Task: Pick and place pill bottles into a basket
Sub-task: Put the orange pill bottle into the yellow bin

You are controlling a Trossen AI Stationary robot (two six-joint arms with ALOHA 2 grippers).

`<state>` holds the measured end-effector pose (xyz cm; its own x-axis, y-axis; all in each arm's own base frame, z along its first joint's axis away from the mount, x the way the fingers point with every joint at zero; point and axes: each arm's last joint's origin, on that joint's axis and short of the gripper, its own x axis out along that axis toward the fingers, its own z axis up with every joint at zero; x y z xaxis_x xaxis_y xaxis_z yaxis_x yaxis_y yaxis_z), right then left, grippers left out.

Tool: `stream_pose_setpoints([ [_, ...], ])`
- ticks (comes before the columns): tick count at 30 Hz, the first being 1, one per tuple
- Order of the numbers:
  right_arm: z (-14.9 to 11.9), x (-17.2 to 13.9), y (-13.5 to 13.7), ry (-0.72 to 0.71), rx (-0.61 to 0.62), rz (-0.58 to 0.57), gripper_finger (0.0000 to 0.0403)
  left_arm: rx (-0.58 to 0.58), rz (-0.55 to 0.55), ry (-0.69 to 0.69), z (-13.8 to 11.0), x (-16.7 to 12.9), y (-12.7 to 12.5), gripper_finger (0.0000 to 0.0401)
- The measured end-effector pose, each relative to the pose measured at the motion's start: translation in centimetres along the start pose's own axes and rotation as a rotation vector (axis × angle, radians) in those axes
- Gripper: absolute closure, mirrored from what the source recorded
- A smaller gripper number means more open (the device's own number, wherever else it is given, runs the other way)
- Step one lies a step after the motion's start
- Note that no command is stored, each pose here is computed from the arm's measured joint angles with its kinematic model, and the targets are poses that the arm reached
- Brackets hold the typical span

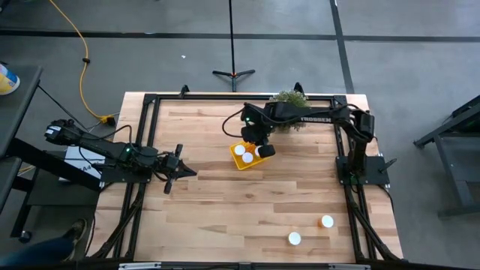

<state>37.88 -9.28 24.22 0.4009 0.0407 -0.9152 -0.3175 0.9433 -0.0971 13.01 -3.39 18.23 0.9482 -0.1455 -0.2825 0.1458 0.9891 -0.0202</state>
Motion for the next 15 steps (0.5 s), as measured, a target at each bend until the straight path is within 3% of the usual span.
stream_pose_setpoints([
  [4, -0.1, 1.5, -0.1, 0.029, -0.004, 0.021, 0.0335, 0.000, 0.000, 0.001, 0.0, 0.0, 0.0, 0.0355],
  [11, -0.2, 2.0, -0.2, 0.035, -0.011, 0.029, 0.0245, 0.000, 0.000, 0.001, 0.0, 0.0, 0.0, 0.0355],
  [15, 0.0, 2.3, -0.2, 0.022, -0.047, 0.026, 0.0215, 0.000, 0.000, 0.000, 0.0, 0.0, 0.0, 0.0355],
])
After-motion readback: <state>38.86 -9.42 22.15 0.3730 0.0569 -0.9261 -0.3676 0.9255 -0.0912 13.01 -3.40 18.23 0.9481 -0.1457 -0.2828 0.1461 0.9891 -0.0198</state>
